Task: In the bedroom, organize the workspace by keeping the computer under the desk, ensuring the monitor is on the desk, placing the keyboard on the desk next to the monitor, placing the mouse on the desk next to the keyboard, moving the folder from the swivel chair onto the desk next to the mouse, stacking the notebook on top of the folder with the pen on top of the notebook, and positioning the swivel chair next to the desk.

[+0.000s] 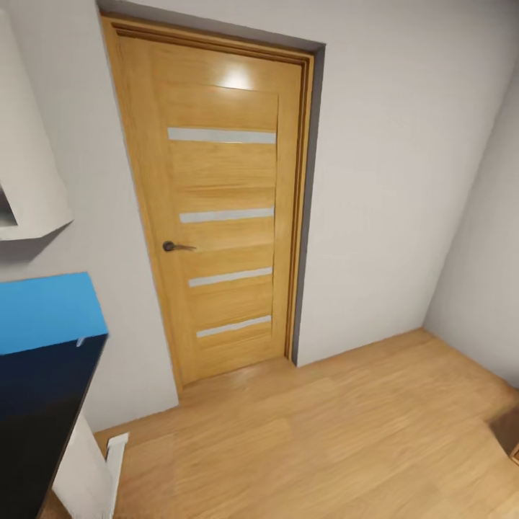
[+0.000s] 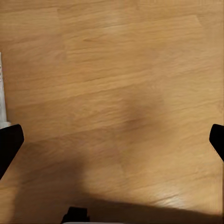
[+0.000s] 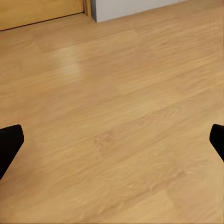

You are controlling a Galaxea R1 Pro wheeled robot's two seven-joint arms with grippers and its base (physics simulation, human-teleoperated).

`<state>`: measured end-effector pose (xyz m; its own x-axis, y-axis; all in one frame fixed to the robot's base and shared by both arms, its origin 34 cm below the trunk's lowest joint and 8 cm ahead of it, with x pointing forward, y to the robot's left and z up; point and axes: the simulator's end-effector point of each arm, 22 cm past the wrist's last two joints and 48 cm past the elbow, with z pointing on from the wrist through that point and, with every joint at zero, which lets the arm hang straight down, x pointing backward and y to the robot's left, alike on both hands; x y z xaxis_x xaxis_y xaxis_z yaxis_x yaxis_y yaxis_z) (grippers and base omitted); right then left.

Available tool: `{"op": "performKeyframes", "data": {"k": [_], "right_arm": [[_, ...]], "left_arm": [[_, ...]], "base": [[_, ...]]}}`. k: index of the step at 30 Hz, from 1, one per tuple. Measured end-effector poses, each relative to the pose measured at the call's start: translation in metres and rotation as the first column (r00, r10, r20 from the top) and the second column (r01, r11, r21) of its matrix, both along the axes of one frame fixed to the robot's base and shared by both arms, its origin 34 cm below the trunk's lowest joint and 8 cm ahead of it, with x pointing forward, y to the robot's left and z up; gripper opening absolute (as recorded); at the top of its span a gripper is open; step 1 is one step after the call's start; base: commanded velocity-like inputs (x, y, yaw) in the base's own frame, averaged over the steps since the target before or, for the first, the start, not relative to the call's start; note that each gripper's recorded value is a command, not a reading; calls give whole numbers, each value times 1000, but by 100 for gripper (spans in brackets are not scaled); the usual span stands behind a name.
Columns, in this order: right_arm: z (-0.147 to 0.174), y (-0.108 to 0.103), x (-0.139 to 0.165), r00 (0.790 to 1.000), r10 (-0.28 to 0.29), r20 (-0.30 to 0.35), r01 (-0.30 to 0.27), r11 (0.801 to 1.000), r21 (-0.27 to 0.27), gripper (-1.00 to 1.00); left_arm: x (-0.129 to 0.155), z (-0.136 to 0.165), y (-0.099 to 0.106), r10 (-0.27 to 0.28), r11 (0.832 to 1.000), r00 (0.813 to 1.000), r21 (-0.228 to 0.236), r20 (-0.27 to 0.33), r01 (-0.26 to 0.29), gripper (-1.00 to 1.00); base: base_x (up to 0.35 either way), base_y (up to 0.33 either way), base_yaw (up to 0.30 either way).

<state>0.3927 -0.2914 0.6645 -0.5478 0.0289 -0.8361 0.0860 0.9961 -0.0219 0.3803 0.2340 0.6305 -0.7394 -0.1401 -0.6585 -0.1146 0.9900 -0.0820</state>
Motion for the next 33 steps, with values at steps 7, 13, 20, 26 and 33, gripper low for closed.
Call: {"op": "performKeyframes", "data": {"k": [7, 13, 20, 26, 33], "right_arm": [[0, 0, -1, 1000, -2, 0, 2, 1000, 0, 100], [0, 0, -1, 1000, -4, 0, 4, 1000, 1, 100], [0, 1, -1, 1000, 0, 0, 0, 1000, 1, 100], [0, 1, -1, 1000, 0, 0, 0, 1000, 1, 100], [0, 1, 0, 1000, 0, 1, 0, 1000, 1, 100]], "left_arm": [[2, 1, -1, -1, 1000, 1000, 0, 8, 1, 100], [2, 2, -1, -1, 1000, 1000, 1, 9, 1, 100], [1, 2, -1, -1, 1000, 1000, 1, 9, 1, 100], [1, 1, 0, 0, 1000, 1000, 0, 8, 0, 100], [1, 1, 0, 0, 1000, 1000, 0, 8, 0, 100]], "base": [[4, -62, 287], [25, -7, 288], [238, -1, 290], [308, -3, 291], [310, -81, 291]]}}
